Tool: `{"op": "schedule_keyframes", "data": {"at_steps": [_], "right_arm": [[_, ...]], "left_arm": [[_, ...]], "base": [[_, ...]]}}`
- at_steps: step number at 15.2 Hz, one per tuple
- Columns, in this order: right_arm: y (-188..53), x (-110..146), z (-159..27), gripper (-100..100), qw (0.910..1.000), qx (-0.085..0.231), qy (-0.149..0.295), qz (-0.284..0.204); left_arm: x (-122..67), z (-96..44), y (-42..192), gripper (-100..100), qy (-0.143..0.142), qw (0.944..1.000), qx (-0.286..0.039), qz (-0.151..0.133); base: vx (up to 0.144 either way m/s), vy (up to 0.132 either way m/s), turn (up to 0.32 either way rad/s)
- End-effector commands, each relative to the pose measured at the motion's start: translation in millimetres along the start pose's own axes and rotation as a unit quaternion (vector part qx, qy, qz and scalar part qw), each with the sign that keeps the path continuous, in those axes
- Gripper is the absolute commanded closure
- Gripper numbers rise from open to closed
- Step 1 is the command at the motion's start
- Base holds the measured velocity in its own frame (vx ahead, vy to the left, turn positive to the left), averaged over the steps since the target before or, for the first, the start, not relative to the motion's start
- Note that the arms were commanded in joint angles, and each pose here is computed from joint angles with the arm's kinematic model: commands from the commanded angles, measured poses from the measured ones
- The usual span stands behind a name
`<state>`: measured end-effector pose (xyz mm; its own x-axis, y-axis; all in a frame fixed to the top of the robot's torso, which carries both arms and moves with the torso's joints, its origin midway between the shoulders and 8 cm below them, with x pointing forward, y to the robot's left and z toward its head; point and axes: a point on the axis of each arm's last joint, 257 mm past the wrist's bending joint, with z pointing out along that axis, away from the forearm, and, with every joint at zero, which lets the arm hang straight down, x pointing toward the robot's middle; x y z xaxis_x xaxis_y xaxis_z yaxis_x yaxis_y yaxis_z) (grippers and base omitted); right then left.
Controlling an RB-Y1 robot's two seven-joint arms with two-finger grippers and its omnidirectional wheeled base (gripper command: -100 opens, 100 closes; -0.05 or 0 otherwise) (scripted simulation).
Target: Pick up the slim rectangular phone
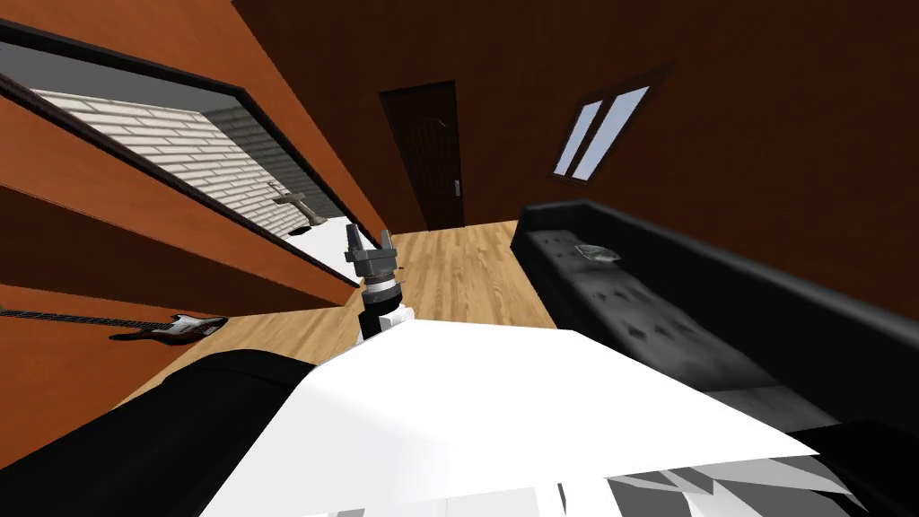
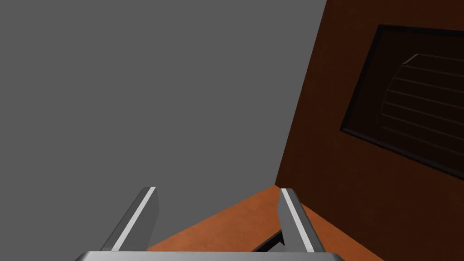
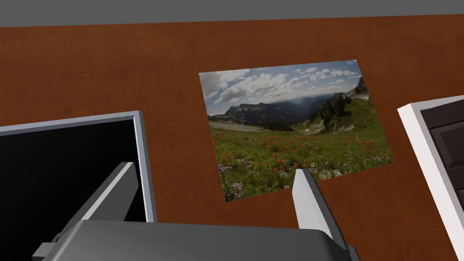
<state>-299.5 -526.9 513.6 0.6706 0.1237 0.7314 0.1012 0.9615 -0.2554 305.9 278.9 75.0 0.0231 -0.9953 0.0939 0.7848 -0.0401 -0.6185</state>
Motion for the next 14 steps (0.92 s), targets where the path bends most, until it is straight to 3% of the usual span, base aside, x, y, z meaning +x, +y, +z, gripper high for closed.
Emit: {"op": "schedule_keyframes", "data": {"at_steps": [1, 3, 5, 6, 8, 10, 11, 12, 14], "right_arm": [[-11.3, -52.7, 8.4, -100, 0.9987, 0.009, -0.046, -0.021], [-11.5, -85.8, 11.9, -100, 0.9966, 0.009, -0.078, -0.027], [-11.5, -86.0, 11.9, -100, 0.9965, 0.009, -0.078, -0.027], [-18.6, -137.5, 12.3, -100, 0.9916, 0.017, -0.121, -0.044], [-18.0, -160.6, 10.7, -100, 0.9885, 0.018, -0.143, -0.047], [-18.4, -163.6, 9.6, -100, 0.988, 0.018, -0.146, -0.047], [-22.8, -212.9, 5.0, -100, 0.9802, 0.026, -0.187, -0.061], [-21.7, -230.4, 0.3, -100, 0.9766, 0.026, -0.204, -0.063], [-22.7, -238.6, -4.0, -100, 0.9745, 0.028, -0.213, -0.064]], "left_arm": [[0.0, 0.0, 0.0, 0, 0.0, 1.0, 0.0, 0.0], [0.0, 0.0, 0.0, 0, 0.0, 1.0, 0.0, 0.0], [0.0, 0.0, 0.0, 0, 0.0, 1.0, 0.0, 0.0], [0.0, 0.0, 0.0, 0, 0.0, 1.0, 0.0, 0.0], [0.0, 0.0, 0.0, 0, 0.0, 1.0, 0.0, 0.0], [0.0, 0.0, 0.0, 0, 0.0, 1.0, 0.0, 0.0], [0.0, 0.0, 0.0, 0, 0.0, 1.0, 0.0, 0.0], [0.0, 0.0, 0.0, 0, 0.0, 1.0, 0.0, 0.0], [0.0, 0.0, 0.0, 0, 0.0, 1.0, 0.0, 0.0]], "base": [[-0.014, -0.061, -0.488], [-0.018, -0.078, -0.524], [0.0, -0.027, -0.457], [0.005, -0.043, -0.463], [0.0, -0.06, -0.486], [-0.002, -0.03, -0.435], [0.002, -0.044, -0.445], [0.006, -0.066, -0.507], [0.006, -0.05, -0.517]]}}
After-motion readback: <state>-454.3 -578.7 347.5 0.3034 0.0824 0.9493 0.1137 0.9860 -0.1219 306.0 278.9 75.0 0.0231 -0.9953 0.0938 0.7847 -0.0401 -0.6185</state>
